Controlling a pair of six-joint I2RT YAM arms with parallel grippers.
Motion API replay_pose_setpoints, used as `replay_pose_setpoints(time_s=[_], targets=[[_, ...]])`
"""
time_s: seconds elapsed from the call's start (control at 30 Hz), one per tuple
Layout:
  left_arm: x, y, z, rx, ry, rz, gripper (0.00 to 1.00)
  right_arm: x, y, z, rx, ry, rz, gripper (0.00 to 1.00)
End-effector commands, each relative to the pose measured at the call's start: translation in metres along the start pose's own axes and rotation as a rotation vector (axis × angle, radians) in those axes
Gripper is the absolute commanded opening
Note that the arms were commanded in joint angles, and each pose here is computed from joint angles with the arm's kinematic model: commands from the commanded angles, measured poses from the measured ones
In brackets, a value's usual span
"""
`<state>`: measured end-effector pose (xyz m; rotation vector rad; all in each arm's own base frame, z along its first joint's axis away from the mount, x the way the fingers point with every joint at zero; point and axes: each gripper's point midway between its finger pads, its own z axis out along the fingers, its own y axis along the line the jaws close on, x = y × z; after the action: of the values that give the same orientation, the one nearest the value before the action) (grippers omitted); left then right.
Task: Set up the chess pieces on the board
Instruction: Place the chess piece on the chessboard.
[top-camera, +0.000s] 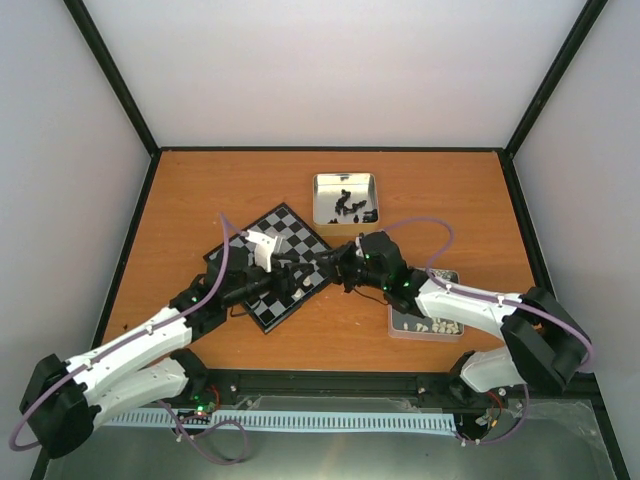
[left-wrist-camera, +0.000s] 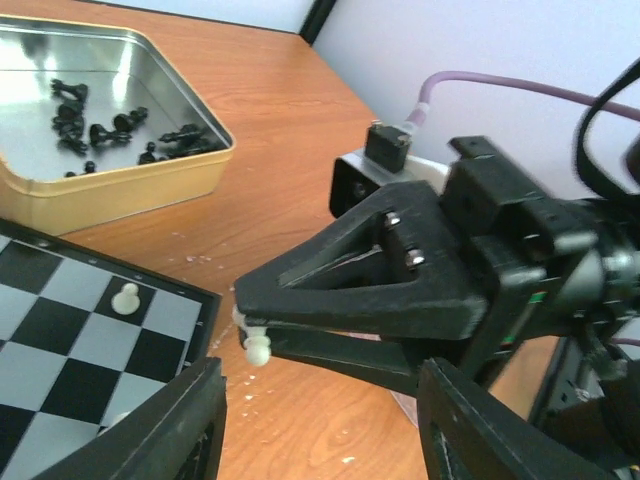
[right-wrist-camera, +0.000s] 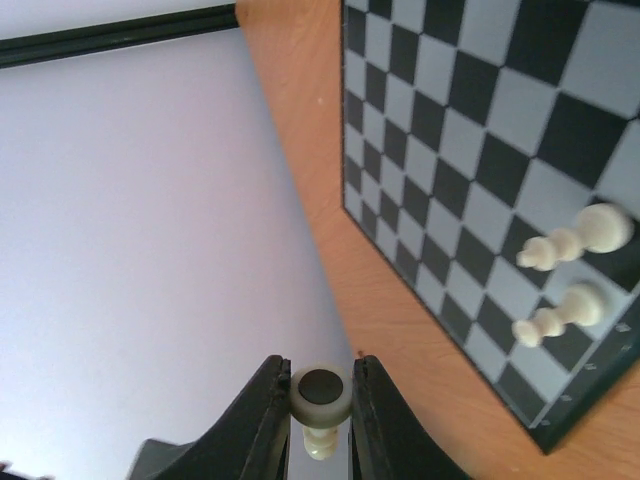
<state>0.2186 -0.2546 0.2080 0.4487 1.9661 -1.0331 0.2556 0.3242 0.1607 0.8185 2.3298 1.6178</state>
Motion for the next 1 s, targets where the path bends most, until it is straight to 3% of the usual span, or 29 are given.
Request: replay_pose_setpoints(time_s=[0.0,0.27,0.43,0.7,0.97], targets=[[-0.018,0.007,0.004,-0.064,-0.077,-0.012,0.50,0.013,0.032,0.005,-0.084,0.048,0.059,0.16],[-0.008,0.018,0.013,-0.101,-0.051,-0.039,0.45,0.019,0.030,0.013,-0.088,0.083,0.090,0.15],[-0.010,0.020,0.017,-0.115,-0.046,-0.035,0.31,0.021,0.027,0.014,-0.086,0.097,0.089,0.16],[-0.006,0.025,0.019,-0.140,-0.028,-0.055,0.31,0.022,0.020,0.018,-0.079,0.106,0.102,0.15],[-0.006,0.027,0.020,-0.149,-0.027,-0.044,0.12,0.024,0.016,0.022,-0.074,0.125,0.108,0.16]])
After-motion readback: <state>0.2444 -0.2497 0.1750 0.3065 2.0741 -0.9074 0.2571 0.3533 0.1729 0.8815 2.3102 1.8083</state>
